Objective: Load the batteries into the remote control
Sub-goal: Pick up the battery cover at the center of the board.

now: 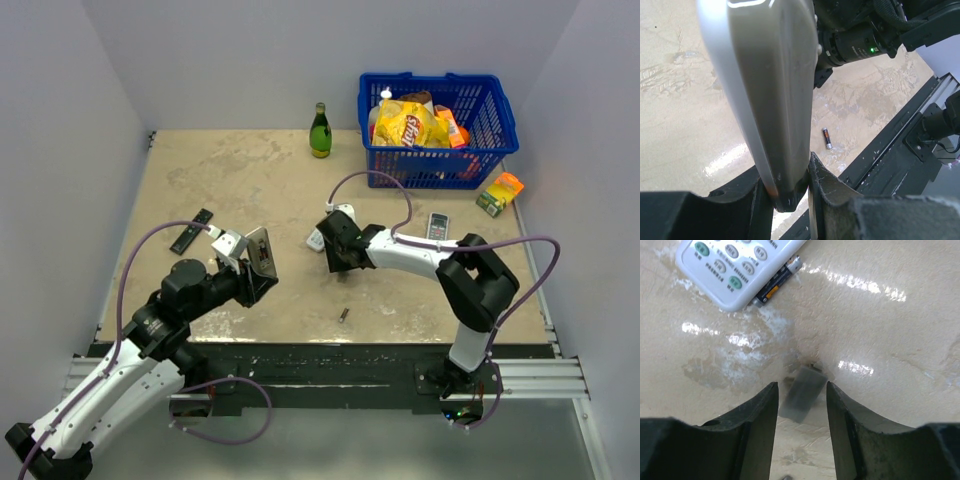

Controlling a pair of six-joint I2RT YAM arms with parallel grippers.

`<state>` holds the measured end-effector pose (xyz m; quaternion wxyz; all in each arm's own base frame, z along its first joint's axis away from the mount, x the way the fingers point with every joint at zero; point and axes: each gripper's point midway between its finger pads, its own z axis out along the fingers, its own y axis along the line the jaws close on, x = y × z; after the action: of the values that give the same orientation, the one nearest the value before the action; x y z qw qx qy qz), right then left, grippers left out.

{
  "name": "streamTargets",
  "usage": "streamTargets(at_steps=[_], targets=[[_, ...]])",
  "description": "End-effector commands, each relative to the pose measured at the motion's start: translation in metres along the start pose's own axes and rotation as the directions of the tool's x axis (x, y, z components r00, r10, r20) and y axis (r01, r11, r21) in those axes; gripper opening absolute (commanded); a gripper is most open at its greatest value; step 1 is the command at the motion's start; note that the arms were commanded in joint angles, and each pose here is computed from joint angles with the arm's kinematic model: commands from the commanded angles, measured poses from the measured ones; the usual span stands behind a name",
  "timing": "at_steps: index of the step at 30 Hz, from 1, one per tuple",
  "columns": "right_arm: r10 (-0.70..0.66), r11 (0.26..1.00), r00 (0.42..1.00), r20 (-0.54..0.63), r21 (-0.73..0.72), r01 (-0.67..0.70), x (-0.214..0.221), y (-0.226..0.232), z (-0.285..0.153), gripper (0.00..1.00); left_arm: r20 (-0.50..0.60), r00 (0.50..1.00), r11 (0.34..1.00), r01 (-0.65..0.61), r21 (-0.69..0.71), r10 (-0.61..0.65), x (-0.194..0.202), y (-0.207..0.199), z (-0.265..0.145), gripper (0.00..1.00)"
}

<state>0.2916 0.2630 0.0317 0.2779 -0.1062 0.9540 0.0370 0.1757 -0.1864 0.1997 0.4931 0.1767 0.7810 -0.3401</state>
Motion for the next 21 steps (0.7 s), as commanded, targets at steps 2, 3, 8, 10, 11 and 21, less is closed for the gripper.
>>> streamTargets(at_steps=[2,3,8,10,11,21], targets=[[0.093,0.994,0.993,0.069,0.056,-0.097,-0.025,-0.005,0.001,0.44,0.063,0.998,0.999,-0.022,0.036,0.019,-0.019,-0.009,-0.003,0.0],[0.097,0.993,0.993,0.066,0.058,-0.1,-0.024,-0.005,0.003,0.44,0.06,0.998,0.999,-0.021,0.033,0.019,-0.018,-0.008,-0.003,0.0],[0.089,0.992,0.995,0.041,0.085,-0.092,-0.016,-0.01,0.012,0.41,0.061,0.998,0.999,-0.022,0.041,0.019,-0.018,-0.01,-0.003,0.0],[0.09,0.992,0.995,0.03,0.086,-0.093,-0.012,-0.011,0.015,0.4,0.062,0.998,0.999,-0.024,0.043,0.021,-0.019,-0.01,-0.003,0.0],[0.091,0.992,0.995,0.03,0.083,-0.093,-0.012,-0.01,0.016,0.39,0.058,0.998,0.999,-0.022,0.044,0.02,-0.017,-0.01,-0.003,0.0],[0.081,0.995,0.996,0.041,0.051,-0.083,-0.018,-0.004,0.016,0.1,0.053,0.999,0.998,-0.01,0.061,0.006,-0.016,-0.013,-0.001,0.0]])
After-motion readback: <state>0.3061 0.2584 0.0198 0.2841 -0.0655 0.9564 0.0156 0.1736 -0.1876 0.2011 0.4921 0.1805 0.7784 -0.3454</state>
